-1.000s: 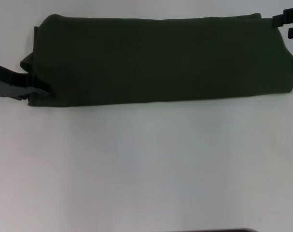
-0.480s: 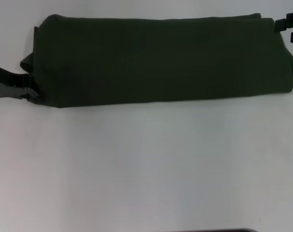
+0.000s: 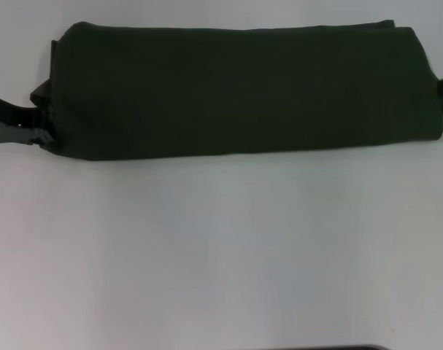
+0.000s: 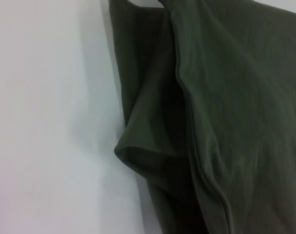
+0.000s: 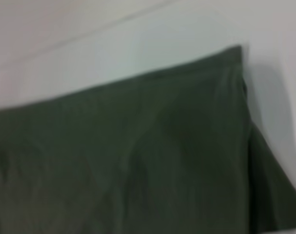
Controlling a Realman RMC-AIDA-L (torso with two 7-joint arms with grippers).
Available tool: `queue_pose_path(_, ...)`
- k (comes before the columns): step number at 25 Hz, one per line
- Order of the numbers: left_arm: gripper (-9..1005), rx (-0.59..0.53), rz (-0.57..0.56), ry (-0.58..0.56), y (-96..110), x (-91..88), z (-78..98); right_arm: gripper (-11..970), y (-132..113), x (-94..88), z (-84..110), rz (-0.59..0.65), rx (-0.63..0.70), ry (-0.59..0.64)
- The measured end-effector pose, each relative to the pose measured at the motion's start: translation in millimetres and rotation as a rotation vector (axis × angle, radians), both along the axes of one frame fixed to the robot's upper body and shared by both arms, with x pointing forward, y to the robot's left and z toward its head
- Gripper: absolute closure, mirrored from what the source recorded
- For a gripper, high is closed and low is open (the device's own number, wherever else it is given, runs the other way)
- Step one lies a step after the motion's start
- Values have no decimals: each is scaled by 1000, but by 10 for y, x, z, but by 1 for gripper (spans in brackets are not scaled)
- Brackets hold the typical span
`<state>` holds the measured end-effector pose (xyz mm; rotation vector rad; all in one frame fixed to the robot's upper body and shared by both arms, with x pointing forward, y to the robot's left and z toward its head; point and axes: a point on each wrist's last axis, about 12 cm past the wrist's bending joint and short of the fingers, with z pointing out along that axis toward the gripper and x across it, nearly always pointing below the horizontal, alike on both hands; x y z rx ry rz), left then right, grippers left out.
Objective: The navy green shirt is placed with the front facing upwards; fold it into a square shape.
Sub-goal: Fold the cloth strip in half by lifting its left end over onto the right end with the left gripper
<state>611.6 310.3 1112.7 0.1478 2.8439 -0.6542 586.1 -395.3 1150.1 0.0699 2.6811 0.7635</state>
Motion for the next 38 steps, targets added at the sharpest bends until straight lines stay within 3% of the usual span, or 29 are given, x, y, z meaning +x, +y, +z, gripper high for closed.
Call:
queue_pose_path(12, 980, 1, -6, -29, -50, 56, 60, 165, 108, -70, -260, 51, -45, -26)
queue_pose_path(38, 954, 3, -1, -49, -46, 89, 97, 164, 333, -53, -539, 39, -26, -24)
